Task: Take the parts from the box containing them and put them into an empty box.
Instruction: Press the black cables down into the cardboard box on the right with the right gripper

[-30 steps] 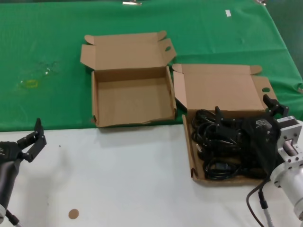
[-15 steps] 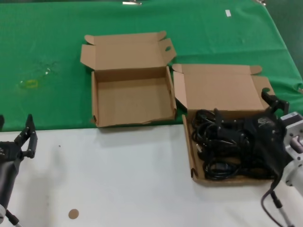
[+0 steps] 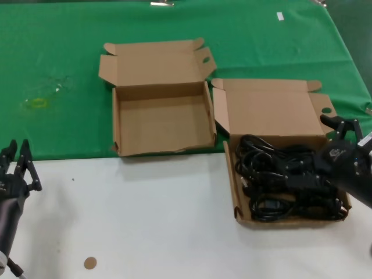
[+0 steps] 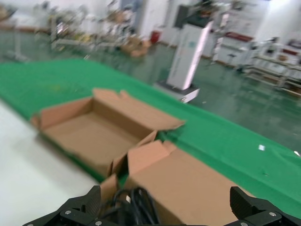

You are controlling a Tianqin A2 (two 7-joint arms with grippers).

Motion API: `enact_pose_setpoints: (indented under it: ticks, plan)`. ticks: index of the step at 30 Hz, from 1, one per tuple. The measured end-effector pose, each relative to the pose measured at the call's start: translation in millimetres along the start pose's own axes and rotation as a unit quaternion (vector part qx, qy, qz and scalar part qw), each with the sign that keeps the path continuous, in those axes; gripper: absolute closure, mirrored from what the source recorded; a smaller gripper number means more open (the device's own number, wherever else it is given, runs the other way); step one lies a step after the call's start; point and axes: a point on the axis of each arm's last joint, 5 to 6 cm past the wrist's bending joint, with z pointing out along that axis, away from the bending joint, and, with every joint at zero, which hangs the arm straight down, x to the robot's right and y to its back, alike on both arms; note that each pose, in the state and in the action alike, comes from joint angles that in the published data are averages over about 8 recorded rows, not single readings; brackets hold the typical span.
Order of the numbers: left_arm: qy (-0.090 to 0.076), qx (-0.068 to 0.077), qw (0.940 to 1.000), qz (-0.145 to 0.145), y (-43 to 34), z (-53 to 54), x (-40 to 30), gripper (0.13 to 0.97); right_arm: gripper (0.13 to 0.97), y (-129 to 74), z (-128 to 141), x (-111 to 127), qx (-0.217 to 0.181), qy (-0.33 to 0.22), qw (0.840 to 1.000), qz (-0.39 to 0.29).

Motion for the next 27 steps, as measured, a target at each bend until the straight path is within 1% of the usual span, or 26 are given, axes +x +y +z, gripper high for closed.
enact_pose_setpoints:
  ticks: [5,8,16,21,27]
  plan:
    - [0.000,0.000,1.0000,0.000,0.0,0.0,0.0,0.893,0.130,1.1,-5.6,18.3,-0.026,-0.038,0.998,-0.051]
    - [0.000,0.000,1.0000,0.000,0.0,0.0,0.0,0.893,0.130,3.0,-7.7,27.7,-0.041,-0.059,0.994,-0.081]
    - [0.000,0.000,1.0000,0.000,0.0,0.0,0.0,0.951,0.130,9.6,-8.0,47.6,-0.076,-0.107,0.981,-0.145]
    - [0.000,0.000,1.0000,0.000,0.0,0.0,0.0,0.952,0.130,16.1,-3.8,55.3,-0.091,-0.130,0.972,-0.171]
    - [0.000,0.000,1.0000,0.000,0.0,0.0,0.0,0.953,0.137,23.1,3.8,58.4,-0.101,-0.149,0.965,-0.192]
